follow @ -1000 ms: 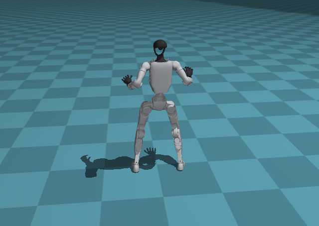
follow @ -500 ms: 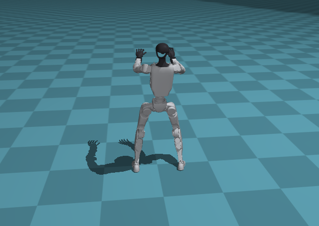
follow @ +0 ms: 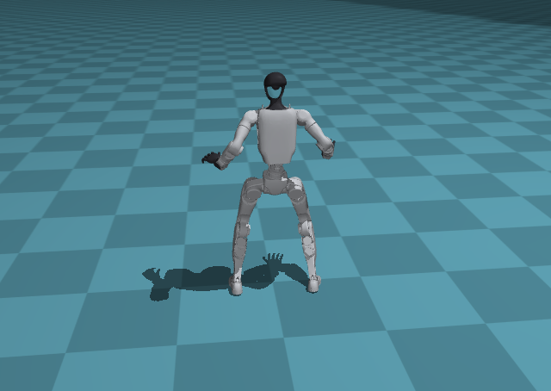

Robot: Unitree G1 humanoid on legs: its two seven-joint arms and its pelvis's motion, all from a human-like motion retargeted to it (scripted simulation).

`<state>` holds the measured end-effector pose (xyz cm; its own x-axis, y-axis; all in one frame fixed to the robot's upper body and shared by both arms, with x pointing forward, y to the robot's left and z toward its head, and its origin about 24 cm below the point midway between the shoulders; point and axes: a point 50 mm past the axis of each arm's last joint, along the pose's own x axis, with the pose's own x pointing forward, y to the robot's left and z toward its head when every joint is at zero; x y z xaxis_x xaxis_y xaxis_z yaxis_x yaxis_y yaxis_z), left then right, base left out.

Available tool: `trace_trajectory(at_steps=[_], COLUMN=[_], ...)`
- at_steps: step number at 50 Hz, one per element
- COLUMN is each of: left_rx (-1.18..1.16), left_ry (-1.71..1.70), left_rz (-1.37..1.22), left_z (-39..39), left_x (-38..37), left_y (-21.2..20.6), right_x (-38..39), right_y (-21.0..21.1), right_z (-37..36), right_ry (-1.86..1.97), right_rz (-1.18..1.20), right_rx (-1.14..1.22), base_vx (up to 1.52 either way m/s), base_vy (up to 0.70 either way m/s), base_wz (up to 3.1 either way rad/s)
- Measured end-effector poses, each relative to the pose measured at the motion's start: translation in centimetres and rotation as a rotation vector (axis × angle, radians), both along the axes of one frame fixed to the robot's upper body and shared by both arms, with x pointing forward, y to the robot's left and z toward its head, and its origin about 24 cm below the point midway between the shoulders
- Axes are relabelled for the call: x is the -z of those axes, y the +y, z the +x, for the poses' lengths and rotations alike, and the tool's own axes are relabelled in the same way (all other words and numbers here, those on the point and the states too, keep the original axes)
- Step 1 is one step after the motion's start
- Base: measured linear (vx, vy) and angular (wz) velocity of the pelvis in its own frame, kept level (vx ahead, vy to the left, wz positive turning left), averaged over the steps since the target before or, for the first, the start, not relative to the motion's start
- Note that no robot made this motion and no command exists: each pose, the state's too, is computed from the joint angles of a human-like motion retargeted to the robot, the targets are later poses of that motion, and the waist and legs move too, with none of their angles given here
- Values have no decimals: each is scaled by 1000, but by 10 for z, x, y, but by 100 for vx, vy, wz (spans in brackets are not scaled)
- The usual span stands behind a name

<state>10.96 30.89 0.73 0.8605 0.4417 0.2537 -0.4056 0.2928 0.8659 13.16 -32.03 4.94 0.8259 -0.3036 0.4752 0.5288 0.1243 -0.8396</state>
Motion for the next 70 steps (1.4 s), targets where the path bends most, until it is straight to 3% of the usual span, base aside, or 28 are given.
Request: trace_trajectory(at_steps=[8, 17, 25, 30, 39, 45, 53, 57, 61, 70], left_rx=[37, 369, 371, 310, 250, 257, 59, -86, -126, 353], left_ry=[-412, -1143, -1100, -753, -288, -194, -46, -59, -196, -888], left_rz=[216, 341, 487, 483, 423, 255, -169, -270, -286, -40], left_z=[8, 125, 214, 272, 291, 217, 47, -16, -22, 111], left_x=[-92, -240, -349, -335, -203, -85, 22, 25, 6, -135], left_y=[2, -80, -140, -138, -88, -50, -36, -38, -44, -91], right_x=[-90, -216, -301, -292, -173, -62, 28, 25, -2, -146], right_y=[-4, 50, 102, 104, 61, 30, 13, 19, 17, 31], right_z=[-15, 61, 152, 214, 245, 185, 29, -29, -42, 51], right_ry=[-368, -965, -976, -728, -234, -65, -13, -31, -128, -759], right_rz=[-229, -418, -425, -394, -327, -211, 164, 221, 157, -234], right_rx=[14, -166, -274, -207, -109, -102, 55, 102, 97, -146], base_vx=[-9, -9, 0, 0, 0, 0, 0, 0, -1, -9], base_vy=[0, -1, 0, 0, 0, 0, 0, 0, 0, 0], base_wz=[1, 9, 0, 0, 0, 0, 0, 0, 1, -7])
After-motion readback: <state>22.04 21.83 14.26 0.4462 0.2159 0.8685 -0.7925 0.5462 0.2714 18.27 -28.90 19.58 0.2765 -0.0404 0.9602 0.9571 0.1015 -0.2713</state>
